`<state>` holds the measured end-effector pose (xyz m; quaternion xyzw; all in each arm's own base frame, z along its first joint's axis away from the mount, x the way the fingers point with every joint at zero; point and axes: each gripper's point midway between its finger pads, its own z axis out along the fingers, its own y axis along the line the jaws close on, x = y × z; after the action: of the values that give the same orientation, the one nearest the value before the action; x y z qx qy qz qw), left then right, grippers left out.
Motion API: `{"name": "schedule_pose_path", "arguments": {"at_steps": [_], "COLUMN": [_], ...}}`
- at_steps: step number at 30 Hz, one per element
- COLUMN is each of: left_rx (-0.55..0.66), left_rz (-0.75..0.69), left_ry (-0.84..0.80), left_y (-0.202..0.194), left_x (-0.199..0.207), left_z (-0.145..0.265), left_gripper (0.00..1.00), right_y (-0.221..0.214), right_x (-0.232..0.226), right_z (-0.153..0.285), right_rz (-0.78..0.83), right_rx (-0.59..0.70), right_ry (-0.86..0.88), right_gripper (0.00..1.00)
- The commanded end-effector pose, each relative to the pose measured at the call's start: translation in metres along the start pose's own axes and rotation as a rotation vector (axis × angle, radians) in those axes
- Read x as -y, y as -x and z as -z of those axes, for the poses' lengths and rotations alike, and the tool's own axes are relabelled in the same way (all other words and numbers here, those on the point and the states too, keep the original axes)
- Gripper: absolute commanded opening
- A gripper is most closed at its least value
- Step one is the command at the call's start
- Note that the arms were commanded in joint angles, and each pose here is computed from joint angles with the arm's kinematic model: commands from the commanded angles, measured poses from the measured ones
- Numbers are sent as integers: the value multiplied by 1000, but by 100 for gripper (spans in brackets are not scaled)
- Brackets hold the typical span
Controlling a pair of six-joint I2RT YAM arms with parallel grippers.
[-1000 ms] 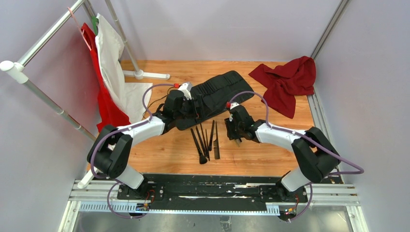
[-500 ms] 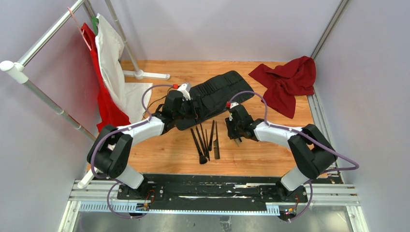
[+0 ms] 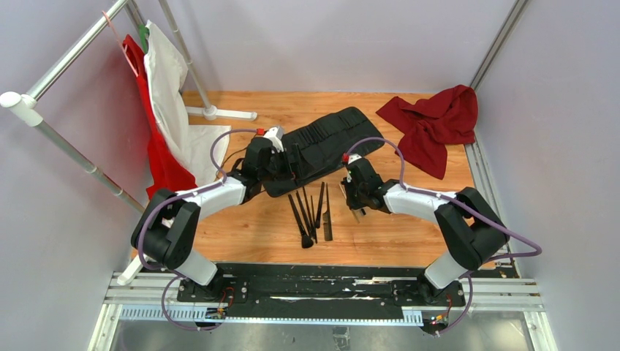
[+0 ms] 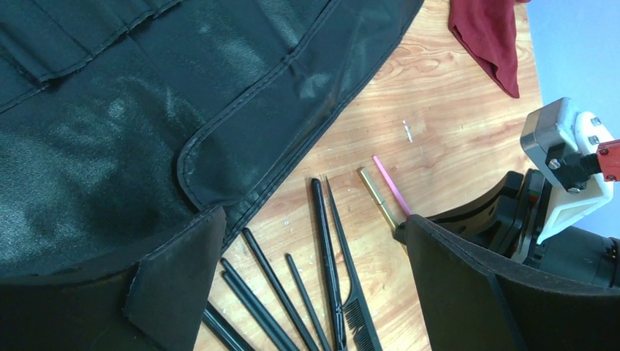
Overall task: Organize the makeup
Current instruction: Pick up the makeup brush from the center of the board, then place the makeup brush in the cosmetics bag.
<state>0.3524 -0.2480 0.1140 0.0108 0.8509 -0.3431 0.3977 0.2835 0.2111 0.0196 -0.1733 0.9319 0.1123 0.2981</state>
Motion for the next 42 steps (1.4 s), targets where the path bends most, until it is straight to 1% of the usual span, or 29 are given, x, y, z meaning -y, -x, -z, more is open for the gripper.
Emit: {"name": "schedule_pose_path", "arguments": {"at_steps": [1,9,15,24,30,36,42], "left_rx": [55,137,173,250,288,328,365], "left_rz": [1,44,83,139,177,183,185], "left_ry": [-10,74,149,232,258,278,302], "left_y": [15,27,32,48,58,63,69], "left_x": [2,-17,-38,-65,-79,-86,-92], "left_z": [8,16,20,34,45,58,70], "left_gripper": [98,98,98,98,98,98,98], "right_y": [17,70,102,147,164,174,165], "right_x": [3,-11,-26,-67,-92,-115,-136], "right_z": [10,47,53,27,3,-15,-39], "right_rz": [0,16,21,18,34,53,82], "right_rx": [29,138,175,186,161,124,54], "right_ry": [-11,33,83,204,265,315,344], "right_gripper": [1,1,1,1,1,1,0]}}
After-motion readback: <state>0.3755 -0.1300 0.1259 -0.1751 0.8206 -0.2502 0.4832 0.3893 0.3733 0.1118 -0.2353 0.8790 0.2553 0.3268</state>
